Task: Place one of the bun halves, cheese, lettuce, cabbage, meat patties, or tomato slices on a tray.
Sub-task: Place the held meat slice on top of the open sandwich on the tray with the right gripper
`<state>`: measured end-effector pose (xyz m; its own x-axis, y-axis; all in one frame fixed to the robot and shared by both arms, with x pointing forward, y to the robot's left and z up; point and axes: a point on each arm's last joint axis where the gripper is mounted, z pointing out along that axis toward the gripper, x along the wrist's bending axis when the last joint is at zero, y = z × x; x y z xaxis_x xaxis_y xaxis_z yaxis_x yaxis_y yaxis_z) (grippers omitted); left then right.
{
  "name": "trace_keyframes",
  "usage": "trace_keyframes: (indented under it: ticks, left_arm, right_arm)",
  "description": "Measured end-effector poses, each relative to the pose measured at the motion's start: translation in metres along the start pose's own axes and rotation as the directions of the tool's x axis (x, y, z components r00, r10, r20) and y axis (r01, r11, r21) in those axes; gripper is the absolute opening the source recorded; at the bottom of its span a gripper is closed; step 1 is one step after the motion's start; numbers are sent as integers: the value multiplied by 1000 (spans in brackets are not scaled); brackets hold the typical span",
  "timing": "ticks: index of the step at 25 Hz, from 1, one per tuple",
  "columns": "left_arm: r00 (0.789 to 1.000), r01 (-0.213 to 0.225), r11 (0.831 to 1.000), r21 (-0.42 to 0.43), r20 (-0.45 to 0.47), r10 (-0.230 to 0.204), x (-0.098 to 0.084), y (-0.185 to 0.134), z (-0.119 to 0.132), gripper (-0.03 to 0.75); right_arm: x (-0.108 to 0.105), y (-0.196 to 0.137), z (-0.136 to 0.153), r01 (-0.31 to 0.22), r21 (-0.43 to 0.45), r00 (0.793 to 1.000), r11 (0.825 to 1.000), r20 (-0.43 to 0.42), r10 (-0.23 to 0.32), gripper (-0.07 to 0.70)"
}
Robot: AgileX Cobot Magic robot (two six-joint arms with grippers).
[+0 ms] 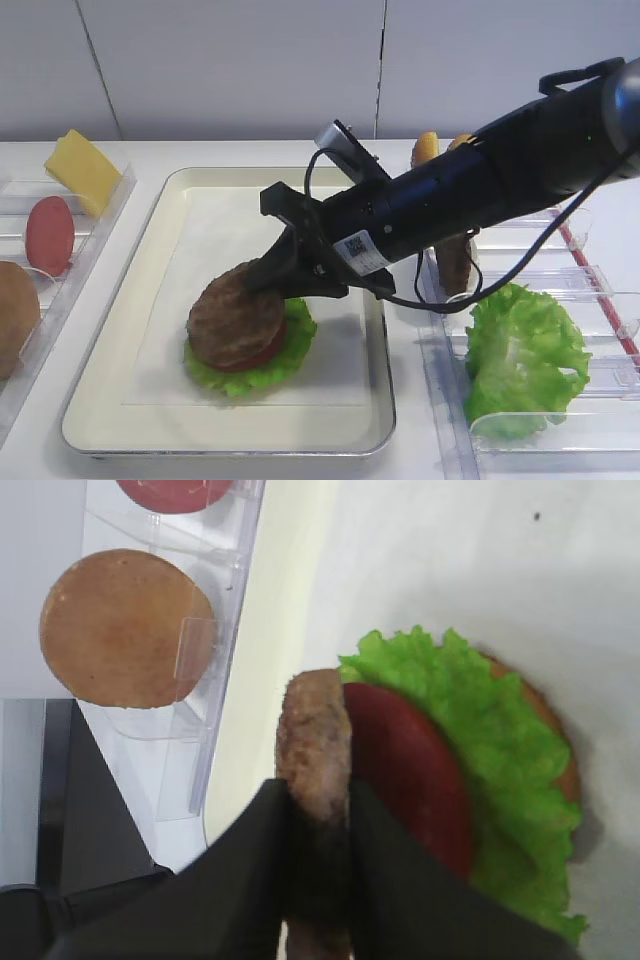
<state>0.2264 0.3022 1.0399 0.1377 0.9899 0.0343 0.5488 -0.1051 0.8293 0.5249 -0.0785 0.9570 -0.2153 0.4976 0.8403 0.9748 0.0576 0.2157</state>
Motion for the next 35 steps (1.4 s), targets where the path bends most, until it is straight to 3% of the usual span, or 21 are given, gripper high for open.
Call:
trace_keyframes:
  ticks: [3,5,9,12,15,24,31,35]
  left_arm:
    - [1000,0,1000,0,0,0,0,0,0,512]
    - [1000,0,1000,0,0,0,0,0,0,512]
    - [1000,0,1000,0,0,0,0,0,0,512]
    - [1000,0,1000,0,0,0,0,0,0,512]
    - [1000,0,1000,0,0,0,0,0,0,512]
    - [1000,0,1000,0,0,0,0,0,0,512]
    - [1000,0,1000,0,0,0,0,0,0,512]
    - [1000,0,1000,0,0,0,0,0,0,512]
  right_arm:
    - [0,0,0,4,2,1000,1000,4,-4,188]
    - [-1,-1,0,11,8,1000,1000,12,-12,263]
    - [-2,-2,0,25,17,999,1000,25,-25,496]
    - [-3,-2,0,29,20,999,999,27,-29,576]
    - [-3,-2,0,49,33,998,998,39,-51,595]
    - [6,12,-4,201,76,972,977,110,-208,601]
    - [20,27,-13,280,181,930,943,192,-313,601]
    - [38,38,-23,335,253,897,907,208,-390,601]
